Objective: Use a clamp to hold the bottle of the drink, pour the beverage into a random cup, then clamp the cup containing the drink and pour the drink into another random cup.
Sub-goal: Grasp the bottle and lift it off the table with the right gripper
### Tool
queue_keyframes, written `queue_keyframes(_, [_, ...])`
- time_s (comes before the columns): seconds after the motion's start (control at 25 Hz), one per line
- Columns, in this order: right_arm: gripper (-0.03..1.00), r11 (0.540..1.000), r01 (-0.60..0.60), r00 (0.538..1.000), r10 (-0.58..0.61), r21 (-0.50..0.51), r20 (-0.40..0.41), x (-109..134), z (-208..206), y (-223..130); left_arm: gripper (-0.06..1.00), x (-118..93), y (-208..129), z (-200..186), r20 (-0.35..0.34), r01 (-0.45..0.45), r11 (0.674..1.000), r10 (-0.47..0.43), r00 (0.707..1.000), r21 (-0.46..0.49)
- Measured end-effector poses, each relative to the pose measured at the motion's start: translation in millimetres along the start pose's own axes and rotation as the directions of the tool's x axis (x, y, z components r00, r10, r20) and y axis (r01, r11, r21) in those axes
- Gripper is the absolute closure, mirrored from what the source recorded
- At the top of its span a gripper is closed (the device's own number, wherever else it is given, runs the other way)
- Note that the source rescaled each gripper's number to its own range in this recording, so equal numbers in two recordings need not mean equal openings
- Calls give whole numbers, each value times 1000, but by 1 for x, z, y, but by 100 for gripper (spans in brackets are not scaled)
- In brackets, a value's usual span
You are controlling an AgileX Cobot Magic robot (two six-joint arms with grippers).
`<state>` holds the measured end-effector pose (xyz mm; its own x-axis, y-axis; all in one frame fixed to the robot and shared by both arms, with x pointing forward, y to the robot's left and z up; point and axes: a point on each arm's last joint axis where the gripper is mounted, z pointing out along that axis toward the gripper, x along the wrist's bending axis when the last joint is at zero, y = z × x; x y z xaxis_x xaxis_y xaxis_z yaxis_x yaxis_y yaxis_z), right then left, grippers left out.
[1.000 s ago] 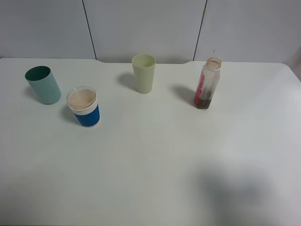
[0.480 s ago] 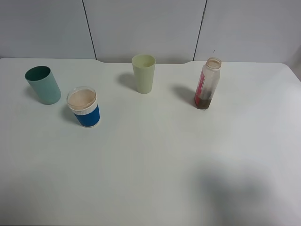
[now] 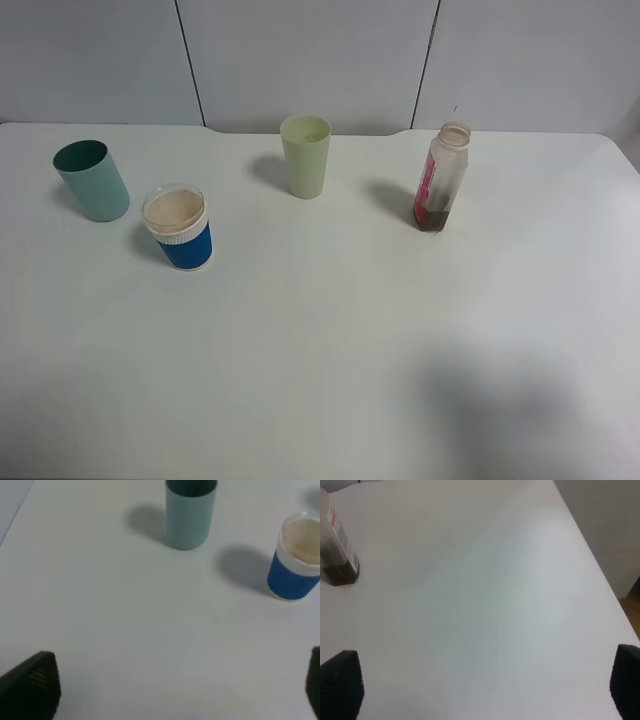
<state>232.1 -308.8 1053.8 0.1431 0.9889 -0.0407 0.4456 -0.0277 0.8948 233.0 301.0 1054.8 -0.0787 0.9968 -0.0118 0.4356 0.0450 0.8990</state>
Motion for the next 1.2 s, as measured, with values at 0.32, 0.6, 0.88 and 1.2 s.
queue_keyframes(0.32, [-3, 1000, 0, 1000, 0, 0, 0, 0, 0, 0, -6, 0, 0, 0, 0, 0, 1000, 0, 1000, 0])
queue_keyframes(0.6, [-3, 1000, 0, 1000, 0, 0, 0, 0, 0, 0, -6, 0, 0, 0, 0, 0, 1000, 0, 1000, 0])
queue_keyframes(0.88, [-3, 1000, 0, 1000, 0, 0, 0, 0, 0, 0, -6, 0, 0, 0, 0, 0, 1000, 0, 1000, 0])
queue_keyframes(1.2, [-3, 998, -1, 1000, 1, -58, -3, 0, -3, 7, -6, 0, 0, 0, 0, 0, 1000, 0, 1000, 0])
